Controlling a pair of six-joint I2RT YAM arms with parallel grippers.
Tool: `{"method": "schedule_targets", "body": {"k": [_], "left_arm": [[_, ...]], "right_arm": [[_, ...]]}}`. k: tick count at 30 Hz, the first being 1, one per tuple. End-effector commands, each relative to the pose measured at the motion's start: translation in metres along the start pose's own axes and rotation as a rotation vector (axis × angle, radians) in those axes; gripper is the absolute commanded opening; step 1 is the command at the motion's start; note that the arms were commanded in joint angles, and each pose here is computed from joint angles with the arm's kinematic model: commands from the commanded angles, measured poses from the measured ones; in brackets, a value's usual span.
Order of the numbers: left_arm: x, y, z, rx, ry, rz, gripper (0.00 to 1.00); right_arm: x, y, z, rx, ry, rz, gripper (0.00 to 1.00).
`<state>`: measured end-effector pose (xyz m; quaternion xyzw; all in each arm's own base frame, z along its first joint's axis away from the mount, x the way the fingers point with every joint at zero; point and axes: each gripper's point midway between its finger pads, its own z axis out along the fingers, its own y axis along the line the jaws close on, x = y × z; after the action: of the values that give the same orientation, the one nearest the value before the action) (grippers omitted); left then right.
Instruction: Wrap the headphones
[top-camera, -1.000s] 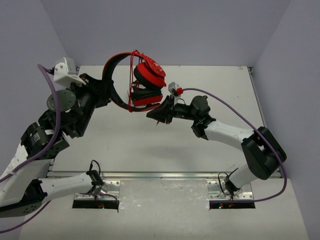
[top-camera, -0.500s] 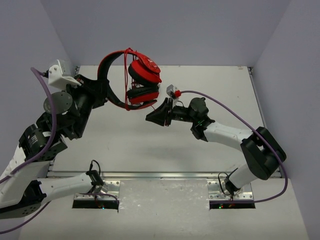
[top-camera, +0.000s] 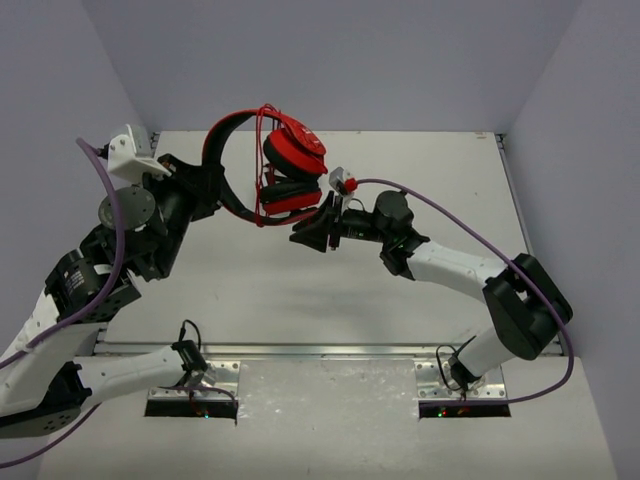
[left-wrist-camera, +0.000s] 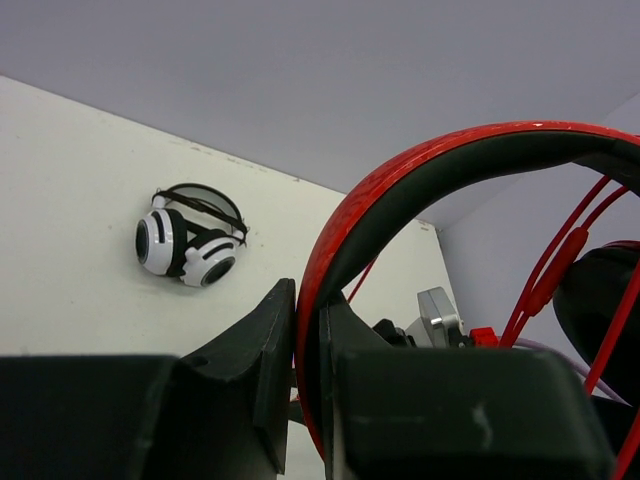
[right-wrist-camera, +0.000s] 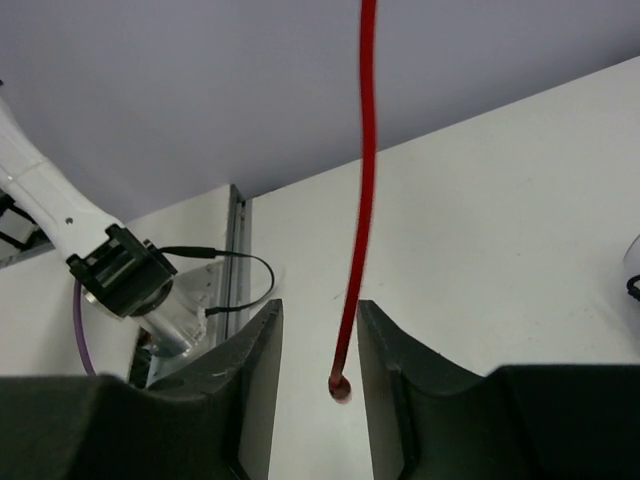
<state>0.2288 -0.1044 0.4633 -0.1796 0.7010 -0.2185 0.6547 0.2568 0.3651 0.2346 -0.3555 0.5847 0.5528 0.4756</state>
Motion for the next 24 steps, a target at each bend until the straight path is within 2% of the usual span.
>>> {"method": "schedule_targets", "body": {"k": [1, 5, 9, 13, 19, 24], "left_arm": [[-0.029, -0.02, -0.008, 0.086, -0.065, -0.136, 0.0], [-0.029, -0.022, -0.01, 0.101, -0.055, -0.132, 0.0], [-0.029, -0.021, -0.012, 0.11, -0.054, -0.135, 0.0], [-0.027, -0.02, -0.015, 0.119, -0.046, -0.135, 0.0], [-0.022, -0.017, -0.014, 0.113, -0.033, -0.119, 0.0], [-0.023, -0.014, -0.017, 0.113, -0.038, -0.12, 0.0]], "right_arm": [[-0.03, 0.005, 0.003, 0.005, -0.034, -0.069, 0.38], [-0.035, 0.004, 0.005, 0.013, -0.03, -0.081, 0.42], [-0.038, -0.003, 0.005, 0.05, -0.037, -0.092, 0.51], [-0.046, -0.007, 0.008, 0.065, -0.039, -0.104, 0.5], [-0.065, -0.015, 0.005, 0.133, -0.059, -0.145, 0.54], [-0.074, -0.023, -0.001, 0.148, -0.067, -0.121, 0.5]]}}
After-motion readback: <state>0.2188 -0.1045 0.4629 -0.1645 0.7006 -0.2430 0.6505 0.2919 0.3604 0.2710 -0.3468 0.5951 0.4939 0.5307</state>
